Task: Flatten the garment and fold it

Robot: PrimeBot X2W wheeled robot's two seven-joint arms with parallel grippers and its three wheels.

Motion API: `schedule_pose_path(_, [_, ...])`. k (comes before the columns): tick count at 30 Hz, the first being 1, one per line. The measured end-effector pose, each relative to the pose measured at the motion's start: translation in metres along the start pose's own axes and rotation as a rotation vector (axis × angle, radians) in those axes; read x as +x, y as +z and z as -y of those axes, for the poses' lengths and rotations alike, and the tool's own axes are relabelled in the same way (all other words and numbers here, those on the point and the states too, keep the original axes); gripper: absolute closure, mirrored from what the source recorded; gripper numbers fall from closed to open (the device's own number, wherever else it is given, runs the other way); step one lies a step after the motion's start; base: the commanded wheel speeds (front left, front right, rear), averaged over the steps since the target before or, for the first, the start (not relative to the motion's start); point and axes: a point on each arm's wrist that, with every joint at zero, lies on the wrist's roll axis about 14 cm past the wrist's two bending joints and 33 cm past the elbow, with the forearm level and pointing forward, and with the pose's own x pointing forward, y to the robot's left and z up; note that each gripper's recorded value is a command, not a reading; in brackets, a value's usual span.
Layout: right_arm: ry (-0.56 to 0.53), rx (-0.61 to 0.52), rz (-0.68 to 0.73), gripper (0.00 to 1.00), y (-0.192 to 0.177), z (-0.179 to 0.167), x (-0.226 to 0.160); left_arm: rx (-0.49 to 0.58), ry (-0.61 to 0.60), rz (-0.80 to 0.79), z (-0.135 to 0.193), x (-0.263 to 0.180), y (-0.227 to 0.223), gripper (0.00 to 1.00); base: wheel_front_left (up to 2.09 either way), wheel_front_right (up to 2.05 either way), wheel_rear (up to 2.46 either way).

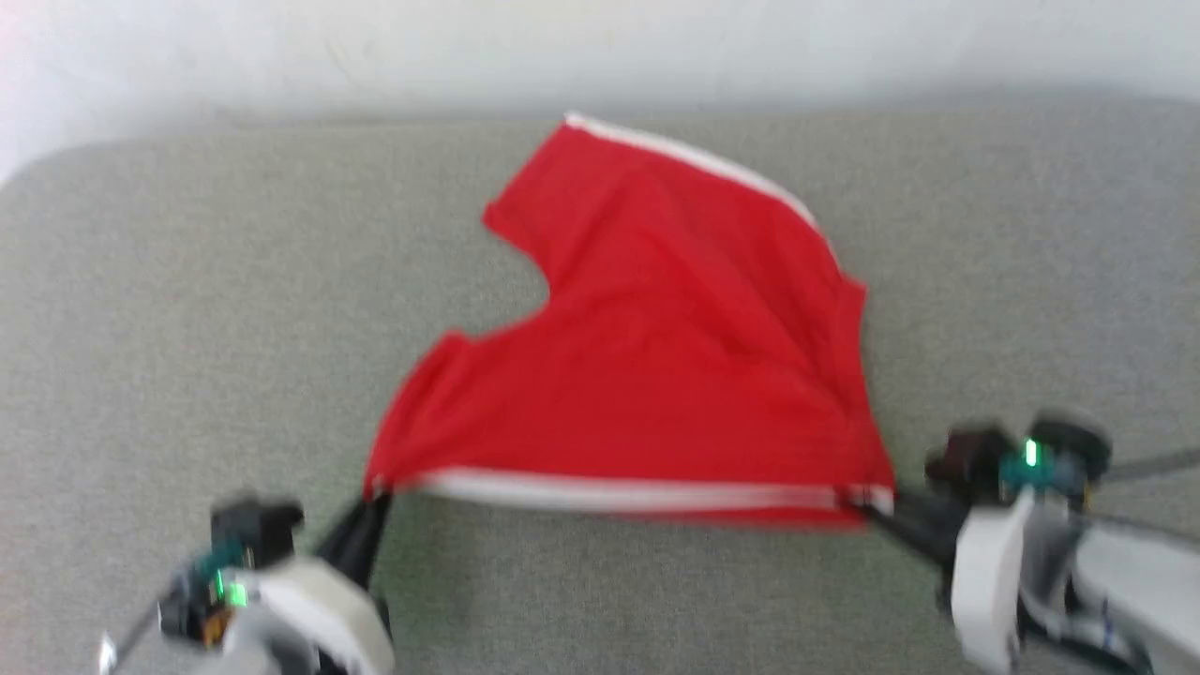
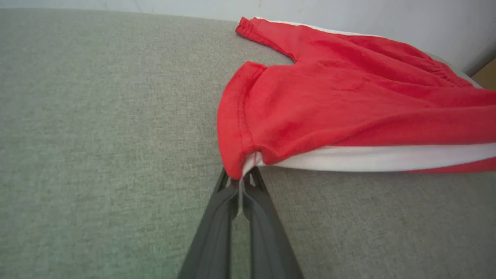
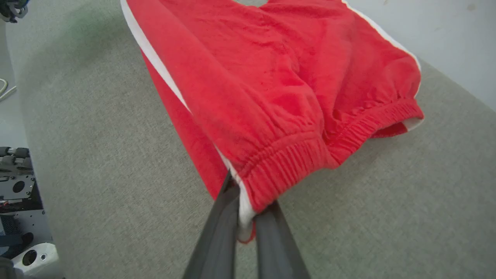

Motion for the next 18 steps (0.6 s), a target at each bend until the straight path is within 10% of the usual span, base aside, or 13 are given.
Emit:
schedule_pose_path(11, [0.071, 0.121, -0.088, 1.0, -0.053, -0.073, -0.042, -0.048, 0.049, -0.101, 0.011, -0.072, -0.045, 1.0, 0.0, 0.0, 0.0])
schedule_pose_path(18, [0.027, 0.082, 0.032, 1.0, -0.018, -0.06, -0.038, -0.011, 0.061, -0.011, 0.005, -0.074, -0.016, 1.0, 0.0, 0.0, 0.0])
